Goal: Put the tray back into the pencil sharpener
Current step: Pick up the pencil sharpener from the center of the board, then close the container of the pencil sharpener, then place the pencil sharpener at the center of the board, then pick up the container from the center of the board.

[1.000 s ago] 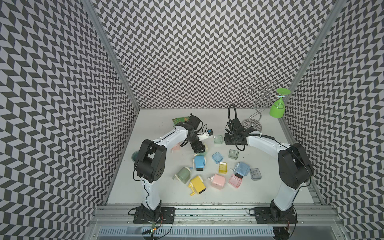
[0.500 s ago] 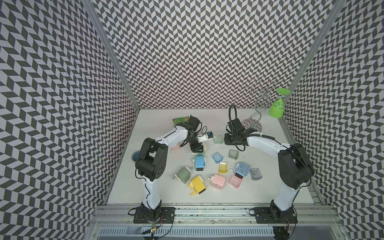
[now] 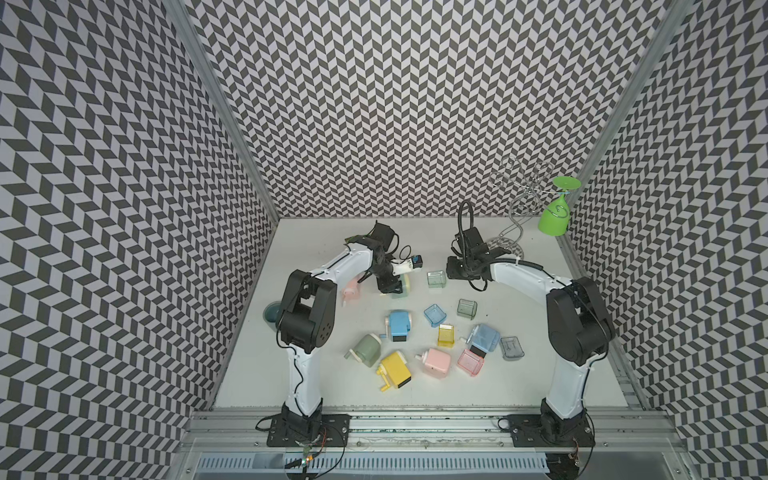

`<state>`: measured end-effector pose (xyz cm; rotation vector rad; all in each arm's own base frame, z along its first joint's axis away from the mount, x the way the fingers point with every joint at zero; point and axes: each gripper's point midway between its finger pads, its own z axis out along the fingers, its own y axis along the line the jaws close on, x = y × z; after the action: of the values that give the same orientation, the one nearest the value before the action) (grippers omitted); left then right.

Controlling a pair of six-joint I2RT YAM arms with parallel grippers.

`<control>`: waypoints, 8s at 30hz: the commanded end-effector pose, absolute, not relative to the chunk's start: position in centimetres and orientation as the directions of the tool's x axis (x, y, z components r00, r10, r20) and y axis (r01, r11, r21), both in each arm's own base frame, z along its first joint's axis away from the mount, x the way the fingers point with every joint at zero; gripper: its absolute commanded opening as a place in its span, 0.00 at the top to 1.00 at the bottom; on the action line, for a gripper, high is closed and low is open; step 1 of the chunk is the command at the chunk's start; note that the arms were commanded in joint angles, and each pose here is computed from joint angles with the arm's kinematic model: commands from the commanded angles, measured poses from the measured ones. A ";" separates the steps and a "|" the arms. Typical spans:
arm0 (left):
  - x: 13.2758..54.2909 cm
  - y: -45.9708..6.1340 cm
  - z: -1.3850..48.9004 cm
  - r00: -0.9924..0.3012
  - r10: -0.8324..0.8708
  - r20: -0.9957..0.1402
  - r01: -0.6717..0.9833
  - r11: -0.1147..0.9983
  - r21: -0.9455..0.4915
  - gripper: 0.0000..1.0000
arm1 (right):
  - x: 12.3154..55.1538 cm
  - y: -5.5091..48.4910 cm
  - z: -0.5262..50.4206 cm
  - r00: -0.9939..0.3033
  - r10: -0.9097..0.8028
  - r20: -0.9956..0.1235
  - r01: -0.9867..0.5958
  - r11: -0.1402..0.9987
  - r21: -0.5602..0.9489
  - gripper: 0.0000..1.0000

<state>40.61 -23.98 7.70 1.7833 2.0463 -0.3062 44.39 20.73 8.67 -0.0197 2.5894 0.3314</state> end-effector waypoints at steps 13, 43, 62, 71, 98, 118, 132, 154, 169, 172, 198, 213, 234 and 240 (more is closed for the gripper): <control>41.5 -24.8 6.7 -0.042 0.902 -0.430 0.984 0.113 0.141 0.56 | 46.3 23.0 4.7 -0.884 -0.003 -0.467 -0.136 0.958 0.252 0.68; 40.7 -25.3 5.1 -0.056 0.888 -0.456 0.990 0.108 0.090 0.57 | 43.7 30.4 5.2 -0.877 -0.076 -0.474 -0.325 0.821 0.470 0.80; 40.7 -25.2 4.9 -0.059 0.897 -0.438 0.989 0.113 0.098 0.57 | 42.8 32.1 7.6 -0.861 -0.034 -0.508 -0.380 0.707 0.597 0.75; 40.6 -24.8 4.6 -0.072 0.901 -0.427 0.987 0.127 0.101 0.57 | 44.0 26.6 8.8 -0.854 0.117 -0.507 -0.258 0.751 0.608 0.67; 40.9 -24.5 4.5 -0.116 0.888 -0.446 0.981 0.174 0.091 0.58 | 43.5 32.5 4.5 -0.907 -0.036 -0.420 -0.317 0.717 0.621 0.77; 40.8 -24.5 4.3 -0.133 0.889 -0.438 0.979 0.188 0.084 0.58 | 42.7 33.9 4.5 -0.910 -0.062 -0.411 -0.347 0.658 0.668 0.77; 43.2 -25.5 8.9 -0.202 0.832 -0.516 0.937 0.318 0.146 0.77 | 45.7 27.3 11.6 -0.815 0.161 -0.557 -0.252 0.767 0.590 0.75; 40.0 -19.5 15.9 -0.760 0.290 -0.582 0.393 0.918 -0.056 0.99 | 41.8 22.4 17.7 -0.709 0.266 -0.653 -0.214 0.801 0.559 0.75; 40.5 -16.6 12.1 -0.824 -0.043 -0.565 0.001 0.997 -0.077 0.93 | 41.9 22.2 17.5 -0.711 0.267 -0.651 -0.200 0.810 0.551 0.75; 40.3 -16.7 10.9 -0.842 -0.029 -0.538 0.010 0.998 -0.070 0.91 | 41.9 22.2 17.4 -0.712 0.272 -0.648 -0.197 0.808 0.555 0.76; 41.8 -15.9 7.8 -0.850 -0.043 -0.525 -0.054 0.999 0.006 0.50 | 41.8 22.0 17.9 -0.709 0.267 -0.653 -0.197 0.814 0.546 0.74; 42.1 -16.3 10.8 -0.805 -0.032 -0.593 -0.035 0.999 -0.007 0.27 | 42.0 21.9 17.7 -0.707 0.257 -0.659 -0.192 0.827 0.529 0.68; 38.3 -15.9 31.9 -0.212 0.166 -0.963 0.222 0.968 0.118 0.44 | 36.8 25.0 16.7 -0.674 -0.099 -0.732 -0.427 0.861 0.276 0.63; 37.2 -15.4 32.5 -0.162 0.121 -0.979 0.307 0.950 0.066 0.33 | 33.2 27.3 14.1 -0.653 -0.296 -0.697 -0.540 0.827 0.155 0.62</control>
<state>37.78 -14.85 30.63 0.2724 1.8270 -0.0852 34.71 27.33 15.30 -0.4820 2.3076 0.5617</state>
